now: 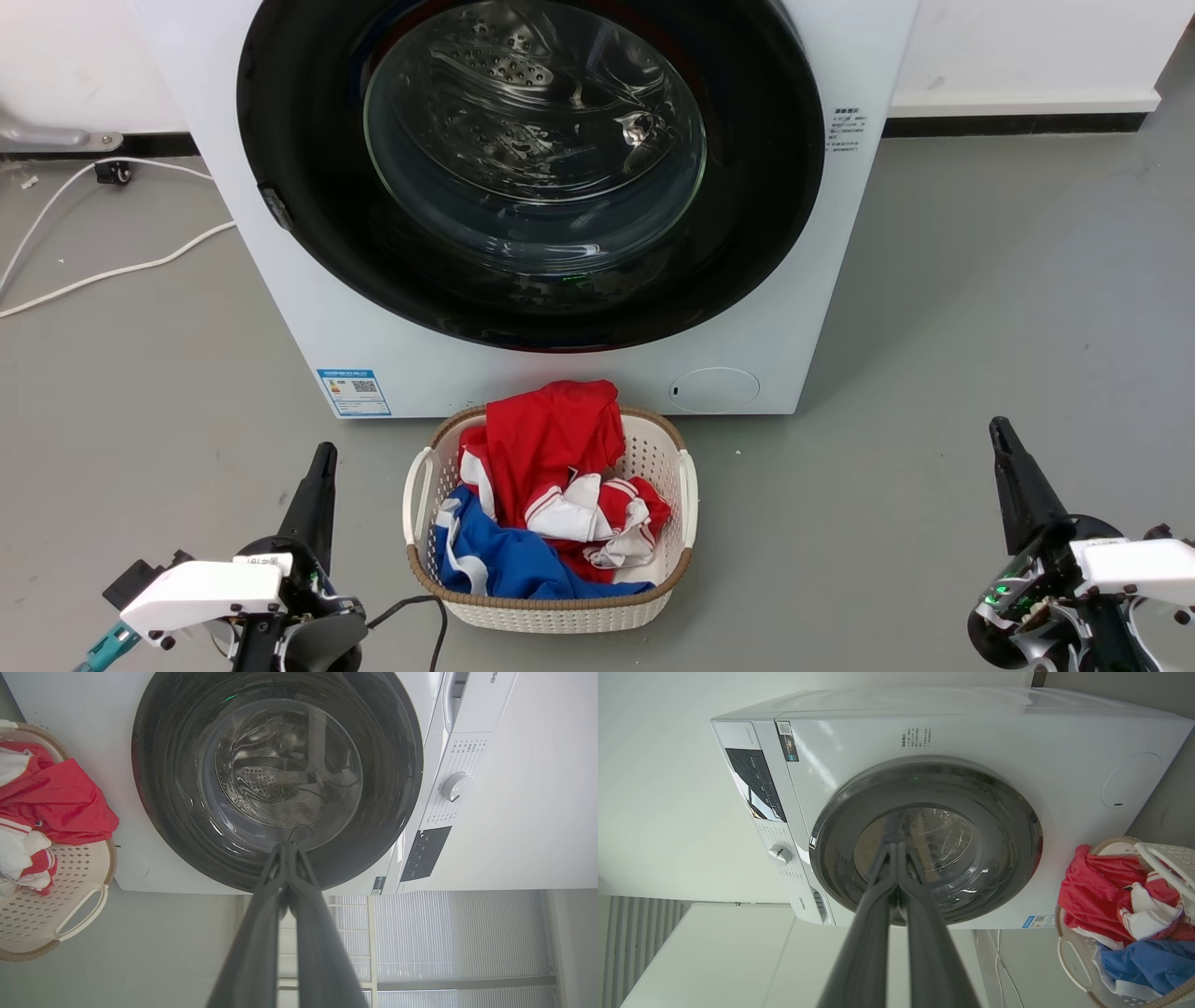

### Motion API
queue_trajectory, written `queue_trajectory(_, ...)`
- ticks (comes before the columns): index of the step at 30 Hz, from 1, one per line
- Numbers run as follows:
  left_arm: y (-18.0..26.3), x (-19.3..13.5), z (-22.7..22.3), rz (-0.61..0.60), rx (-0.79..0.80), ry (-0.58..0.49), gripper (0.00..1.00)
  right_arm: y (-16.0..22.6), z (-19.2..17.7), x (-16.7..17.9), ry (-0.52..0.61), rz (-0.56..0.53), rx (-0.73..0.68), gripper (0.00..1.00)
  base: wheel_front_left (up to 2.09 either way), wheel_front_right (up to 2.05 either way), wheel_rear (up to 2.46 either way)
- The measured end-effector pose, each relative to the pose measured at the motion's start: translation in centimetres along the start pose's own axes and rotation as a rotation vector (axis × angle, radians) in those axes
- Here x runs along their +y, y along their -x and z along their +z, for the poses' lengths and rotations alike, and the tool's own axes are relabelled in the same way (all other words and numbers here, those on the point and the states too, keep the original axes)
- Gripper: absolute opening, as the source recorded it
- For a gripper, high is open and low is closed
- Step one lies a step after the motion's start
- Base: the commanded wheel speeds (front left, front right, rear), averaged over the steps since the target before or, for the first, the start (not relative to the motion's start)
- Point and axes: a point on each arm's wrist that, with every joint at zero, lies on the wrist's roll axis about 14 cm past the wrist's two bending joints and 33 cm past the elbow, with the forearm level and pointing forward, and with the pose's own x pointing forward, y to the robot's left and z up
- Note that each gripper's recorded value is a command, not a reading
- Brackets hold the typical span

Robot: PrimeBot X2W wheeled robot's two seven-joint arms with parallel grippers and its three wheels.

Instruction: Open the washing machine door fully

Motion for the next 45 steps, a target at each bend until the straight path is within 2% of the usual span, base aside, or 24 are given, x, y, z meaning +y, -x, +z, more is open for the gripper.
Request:
queue_trajectory(5,0.0,0.1,0.0,0.003,0.000,0.000,0.00,0.0,0.0,-0.1,-0.001,-0.002,0.000,0.00,0.00,0.00,0.00)
queue_trajectory(6,0.1,0.4,0.0,0.013,0.000,0.002,1.00,0.2,0.0,-0.4,-0.002,-0.012,0.000,1.00,0.00,0.00,0.00)
queue_trajectory(10,1.2,2.5,-0.1,0.074,-0.004,0.007,1.00,1.1,0.1,-2.4,-0.008,-0.071,-0.009,1.00,0.00,0.00,0.00)
queue_trajectory(17,1.1,1.9,0.3,0.063,-0.030,-0.058,1.00,1.3,0.8,-2.4,0.053,-0.076,-0.045,1.00,0.00,0.00,0.00)
queue_trajectory(28,0.8,0.5,0.4,0.066,-0.048,-0.324,1.00,1.3,1.3,-0.6,0.319,-0.032,-0.066,1.00,0.00,0.00,0.00)
queue_trajectory(45,1.2,0.1,-0.3,0.105,-0.054,-0.741,1.00,1.6,0.1,2.1,0.739,0.054,-0.064,1.00,0.00,0.00,0.00)
